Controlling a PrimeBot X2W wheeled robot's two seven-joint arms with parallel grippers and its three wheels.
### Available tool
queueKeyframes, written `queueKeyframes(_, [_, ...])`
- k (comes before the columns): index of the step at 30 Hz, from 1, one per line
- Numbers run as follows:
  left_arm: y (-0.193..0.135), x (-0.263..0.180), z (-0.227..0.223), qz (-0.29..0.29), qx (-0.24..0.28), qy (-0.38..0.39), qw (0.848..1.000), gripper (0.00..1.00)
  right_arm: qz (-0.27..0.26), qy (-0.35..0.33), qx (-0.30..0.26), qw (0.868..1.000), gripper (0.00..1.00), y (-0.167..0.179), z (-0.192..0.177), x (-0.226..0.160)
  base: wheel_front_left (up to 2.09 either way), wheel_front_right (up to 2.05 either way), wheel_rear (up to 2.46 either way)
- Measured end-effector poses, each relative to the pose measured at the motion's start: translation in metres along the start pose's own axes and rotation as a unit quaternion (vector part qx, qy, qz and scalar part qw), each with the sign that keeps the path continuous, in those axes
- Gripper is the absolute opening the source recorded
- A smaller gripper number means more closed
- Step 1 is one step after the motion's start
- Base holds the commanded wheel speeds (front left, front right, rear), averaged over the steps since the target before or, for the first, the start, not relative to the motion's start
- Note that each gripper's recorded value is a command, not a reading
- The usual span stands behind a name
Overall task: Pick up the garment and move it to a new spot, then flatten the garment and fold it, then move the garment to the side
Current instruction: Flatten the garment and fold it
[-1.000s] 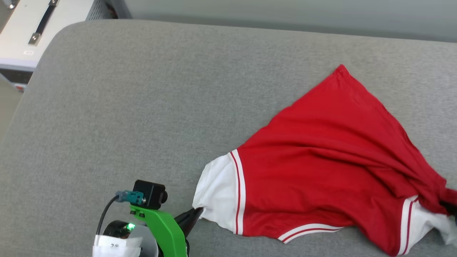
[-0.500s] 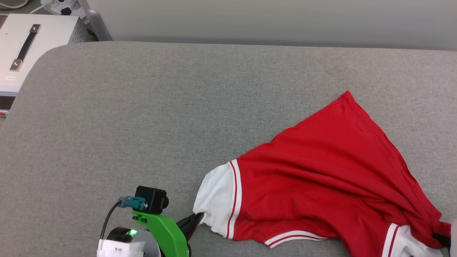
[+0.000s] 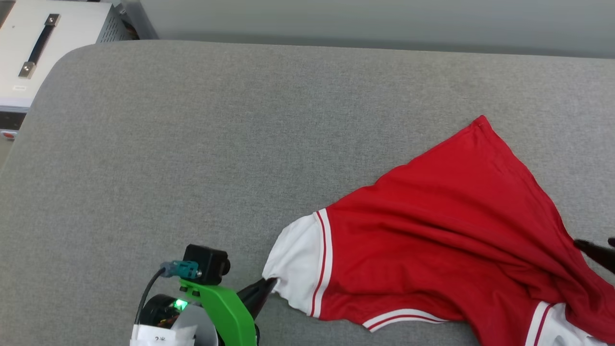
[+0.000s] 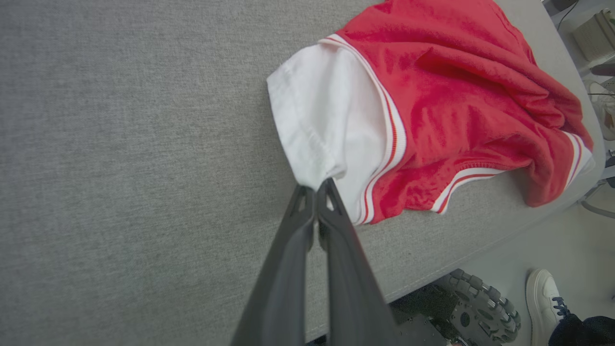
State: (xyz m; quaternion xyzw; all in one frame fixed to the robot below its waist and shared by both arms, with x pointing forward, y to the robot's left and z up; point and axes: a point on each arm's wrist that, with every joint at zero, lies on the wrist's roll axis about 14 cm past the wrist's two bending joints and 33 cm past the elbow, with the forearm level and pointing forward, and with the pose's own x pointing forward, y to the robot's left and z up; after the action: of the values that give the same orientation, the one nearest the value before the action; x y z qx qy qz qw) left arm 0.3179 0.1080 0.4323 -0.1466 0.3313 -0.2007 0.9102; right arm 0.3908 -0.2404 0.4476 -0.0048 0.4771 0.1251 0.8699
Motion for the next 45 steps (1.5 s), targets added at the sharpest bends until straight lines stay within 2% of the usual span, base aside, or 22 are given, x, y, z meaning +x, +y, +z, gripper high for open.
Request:
queueKeyframes(7, [-0.003,0.006,0.010,-0.007,0.001,-0.009,1.000,0.00,0.031,-0.016,-0.060,0.998,1.00,0.031,0.069,0.013,0.00,0.00,0.00])
queueKeyframes(16, [0.010,0.019,0.010,0.009,-0.002,-0.001,1.000,0.00,0.026,0.034,-0.108,0.993,1.00,0.046,0.113,0.071,0.00,0.00,0.00])
queueKeyframes(26, [0.026,0.021,-0.003,0.038,-0.025,0.014,0.999,0.00,0.019,0.104,-0.126,0.986,1.00,0.049,0.111,0.147,0.00,0.00,0.00])
queueKeyframes(35, [0.037,0.018,-0.012,0.061,-0.035,0.024,0.997,0.00,0.024,0.130,-0.143,0.981,1.00,0.055,0.104,0.176,0.00,0.00,0.00])
queueKeyframes(36, [0.038,0.017,-0.011,0.062,-0.034,0.023,0.997,0.00,0.025,0.133,-0.145,0.980,0.48,0.056,0.103,0.176,0.00,0.00,0.00])
queueKeyframes(37, [0.038,0.017,-0.011,0.062,-0.034,0.021,0.997,0.00,0.026,0.134,-0.146,0.980,0.00,0.057,0.102,0.175,0.00,0.00,0.00])
queueKeyframes(45, [0.038,0.015,-0.007,0.063,-0.031,0.013,0.997,0.00,0.037,0.116,-0.148,0.982,0.00,0.063,0.103,0.172,0.00,0.00,0.00])
